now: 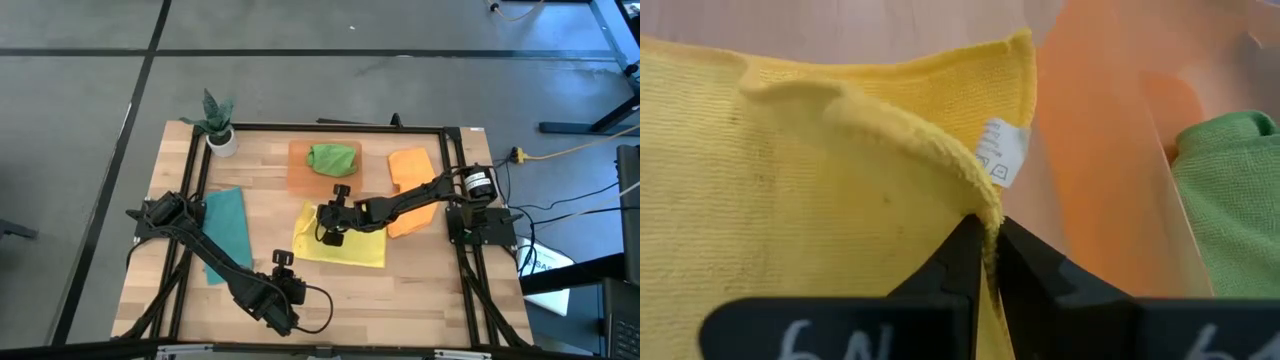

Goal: Roll microfiber towels into tight, uniform cylinder then place into a basket
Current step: Fold the yellow microfiber cloth

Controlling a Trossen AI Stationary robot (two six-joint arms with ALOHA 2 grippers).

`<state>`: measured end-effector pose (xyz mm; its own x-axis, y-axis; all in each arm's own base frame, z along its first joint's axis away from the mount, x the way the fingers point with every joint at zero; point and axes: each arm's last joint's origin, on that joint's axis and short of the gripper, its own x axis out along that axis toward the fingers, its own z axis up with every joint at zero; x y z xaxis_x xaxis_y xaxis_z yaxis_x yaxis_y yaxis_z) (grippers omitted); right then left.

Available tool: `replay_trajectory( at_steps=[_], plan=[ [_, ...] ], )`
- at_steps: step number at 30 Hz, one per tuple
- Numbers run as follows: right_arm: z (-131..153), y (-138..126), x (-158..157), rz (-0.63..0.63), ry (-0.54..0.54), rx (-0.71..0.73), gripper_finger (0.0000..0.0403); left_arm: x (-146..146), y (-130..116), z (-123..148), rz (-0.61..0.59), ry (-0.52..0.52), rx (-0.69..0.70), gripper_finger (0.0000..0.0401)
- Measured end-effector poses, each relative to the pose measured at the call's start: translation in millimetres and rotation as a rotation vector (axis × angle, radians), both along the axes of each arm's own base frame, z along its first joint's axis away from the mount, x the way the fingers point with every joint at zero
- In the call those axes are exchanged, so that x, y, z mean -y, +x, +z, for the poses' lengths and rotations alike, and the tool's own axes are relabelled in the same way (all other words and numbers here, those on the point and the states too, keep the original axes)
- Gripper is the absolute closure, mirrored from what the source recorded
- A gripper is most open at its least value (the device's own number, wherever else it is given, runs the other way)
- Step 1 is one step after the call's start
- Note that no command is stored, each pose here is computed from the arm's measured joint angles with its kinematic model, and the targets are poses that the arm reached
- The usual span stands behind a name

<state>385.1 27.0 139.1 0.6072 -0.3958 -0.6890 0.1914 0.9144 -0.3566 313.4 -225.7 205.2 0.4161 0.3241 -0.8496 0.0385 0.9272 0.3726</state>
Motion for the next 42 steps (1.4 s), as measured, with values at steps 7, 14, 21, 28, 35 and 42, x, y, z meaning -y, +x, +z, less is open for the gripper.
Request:
replay_trajectory(
  at_steps=[7,14,21,28,35,42],
  plan=[
    [0,0,2,-0.006,0.003,-0.001,0.0349,0,0,0,0.000,0.000,0.000,0.0338],
    [0,1,2,-0.008,0.000,0.007,0.0285,0,0,0,0.001,-0.001,0.001,0.0338],
    [23,-2,-5,-0.036,0.070,-0.074,0.0261,-3,0,-3,0.043,-0.008,0.006,0.0338],
    [38,-44,-41,-0.077,0.122,-0.328,0.0260,-25,-3,-26,0.085,0.079,-0.046,0.0338],
    [27,-70,-74,-0.136,0.154,-0.337,0.0260,-64,14,-31,0.163,0.200,-0.024,0.0338],
    [5,-89,-85,-0.157,0.195,-0.362,0.0260,-104,43,-34,0.160,0.185,0.006,0.0338]
  ],
)
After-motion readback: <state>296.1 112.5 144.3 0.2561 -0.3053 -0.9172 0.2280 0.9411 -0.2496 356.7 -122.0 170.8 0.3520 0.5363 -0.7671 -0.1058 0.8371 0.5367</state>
